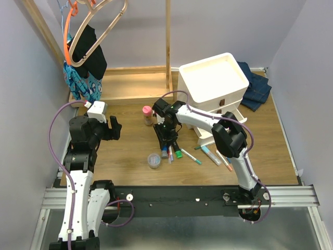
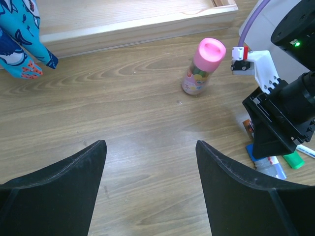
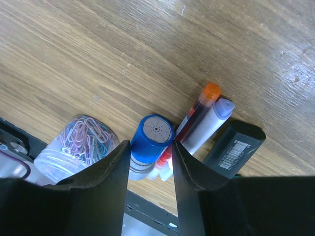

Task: Sort the stationery into containers
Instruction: Pick up the stationery from the center of the board.

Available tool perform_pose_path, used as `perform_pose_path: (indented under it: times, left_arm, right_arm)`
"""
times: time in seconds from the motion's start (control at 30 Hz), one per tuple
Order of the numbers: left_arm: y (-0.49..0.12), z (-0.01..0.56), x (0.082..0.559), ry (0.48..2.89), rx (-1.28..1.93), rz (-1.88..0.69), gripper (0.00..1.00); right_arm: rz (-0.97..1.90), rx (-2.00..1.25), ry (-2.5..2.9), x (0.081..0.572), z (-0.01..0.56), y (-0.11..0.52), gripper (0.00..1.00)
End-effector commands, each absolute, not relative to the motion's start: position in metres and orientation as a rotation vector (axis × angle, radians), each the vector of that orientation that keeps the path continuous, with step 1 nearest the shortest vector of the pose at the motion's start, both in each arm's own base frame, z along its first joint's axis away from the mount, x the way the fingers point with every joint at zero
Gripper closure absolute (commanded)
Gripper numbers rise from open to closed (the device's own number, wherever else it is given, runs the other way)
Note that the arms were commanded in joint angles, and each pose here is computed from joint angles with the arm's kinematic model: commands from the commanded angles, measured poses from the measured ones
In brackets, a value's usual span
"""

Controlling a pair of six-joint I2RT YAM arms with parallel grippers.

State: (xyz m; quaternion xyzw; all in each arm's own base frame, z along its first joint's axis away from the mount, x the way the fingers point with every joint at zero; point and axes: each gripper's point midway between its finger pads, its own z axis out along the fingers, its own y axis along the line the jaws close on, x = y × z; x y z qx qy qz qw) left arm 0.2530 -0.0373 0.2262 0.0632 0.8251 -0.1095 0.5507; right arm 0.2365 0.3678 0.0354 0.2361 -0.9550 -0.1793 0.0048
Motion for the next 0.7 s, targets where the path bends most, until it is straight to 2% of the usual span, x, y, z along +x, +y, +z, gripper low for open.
perform_pose_path:
  times: [0.0,0.27,0.4,0.6,0.67]
  left_arm:
    - [-0.042,0.229,0.251,1.932,0.165,-0.290,0.18]
    - [-0.044,0.232,0.248,1.917,0.175,-0.297,0.18]
    - [-0.045,0.232,0.247,1.916,0.174,-0.304,0.18]
    - [-0.049,0.233,0.246,1.909,0.188,-0.329,0.18]
    - [-0.053,0.232,0.247,1.902,0.201,-0.350,0.18]
  right_arm:
    - [-0.468,0.781,-2.986,0.234,0.013,0.362,0.54]
    - [-0.434,0.853,-2.985,0.236,0.003,0.372,0.55]
    - [-0.397,0.885,-2.985,0.234,0.001,0.365,0.62]
    - [-0.451,1.004,-3.064,0.243,0.052,0.362,0.72]
    - [-0.477,1.044,-3.106,0.246,0.077,0.360,0.72]
